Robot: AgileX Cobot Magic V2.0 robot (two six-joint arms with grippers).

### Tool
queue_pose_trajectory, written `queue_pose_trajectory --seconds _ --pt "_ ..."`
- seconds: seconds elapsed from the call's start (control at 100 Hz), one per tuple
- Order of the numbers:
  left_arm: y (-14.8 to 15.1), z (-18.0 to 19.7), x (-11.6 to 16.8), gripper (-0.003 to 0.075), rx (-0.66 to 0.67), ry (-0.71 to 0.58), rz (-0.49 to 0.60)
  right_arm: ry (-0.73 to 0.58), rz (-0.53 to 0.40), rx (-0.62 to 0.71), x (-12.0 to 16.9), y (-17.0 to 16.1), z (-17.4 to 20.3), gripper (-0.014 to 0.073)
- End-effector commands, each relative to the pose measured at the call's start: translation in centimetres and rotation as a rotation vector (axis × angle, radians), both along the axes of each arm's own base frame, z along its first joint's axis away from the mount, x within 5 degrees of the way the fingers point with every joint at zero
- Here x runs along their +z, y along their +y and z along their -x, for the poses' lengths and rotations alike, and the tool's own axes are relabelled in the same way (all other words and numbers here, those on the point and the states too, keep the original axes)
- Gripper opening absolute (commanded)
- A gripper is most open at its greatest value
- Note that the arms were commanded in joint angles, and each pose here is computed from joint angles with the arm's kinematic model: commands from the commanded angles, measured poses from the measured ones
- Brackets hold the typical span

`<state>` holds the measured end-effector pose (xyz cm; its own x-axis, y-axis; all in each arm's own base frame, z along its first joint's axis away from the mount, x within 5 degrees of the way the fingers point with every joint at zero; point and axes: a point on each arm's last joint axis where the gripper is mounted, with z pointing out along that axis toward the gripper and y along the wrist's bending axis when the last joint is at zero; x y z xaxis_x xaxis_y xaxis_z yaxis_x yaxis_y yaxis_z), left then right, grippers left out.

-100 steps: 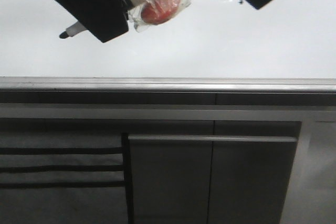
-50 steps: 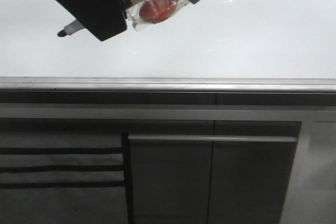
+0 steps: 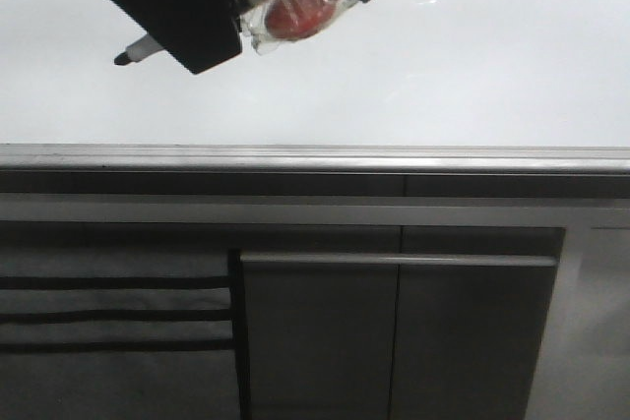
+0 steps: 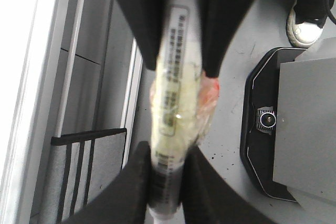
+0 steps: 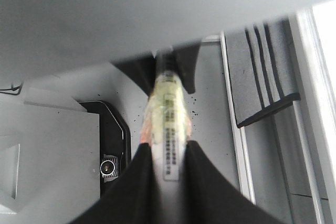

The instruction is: Write number 0 on whiteboard

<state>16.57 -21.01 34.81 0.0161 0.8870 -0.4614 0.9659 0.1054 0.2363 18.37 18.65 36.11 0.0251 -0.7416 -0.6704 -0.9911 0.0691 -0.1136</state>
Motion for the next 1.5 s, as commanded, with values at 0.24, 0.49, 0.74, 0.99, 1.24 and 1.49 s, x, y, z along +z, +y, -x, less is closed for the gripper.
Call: queue_pose_trajectory --seconds 0.24,0.49,0.74,0.99,1.24,1.49 --pt "1.1 -0.3 3.7 0.0428 0.16 -0.082 0.299 -0.017 -0.15 -0.076 2.7 -1.5 0.1 -0.0013" --pt "8.0 1.5 5.4 0.0428 0.409 -0.227 0.616 -0.091 -0.352 -0.419 3.3 -8.2 1.3 -0.0013" --pt "14.7 3.6 2.1 0.0428 0.79 -0.326 0.873 -0.085 -0.521 -0.624 -0.2 -10.7 5.2 -0.0013" --pt "16.1 3.7 0.1 0.0428 0.91 -0.314 0.902 -0.009 -0.647 -0.859 -0.9 -11.2 2.5 -0.0013" --pt "16.1 3.7 0.1 0.0428 0.91 -0.313 0.9 0.097 -0.43 -0.799 -1.9 -9.6 -4.0 -0.0013" --pt "16.1 3.6 0.1 0.0428 0.911 -0.315 0.902 0.149 -0.403 -0.765 -1.1 -8.1 -9.8 -0.0013"
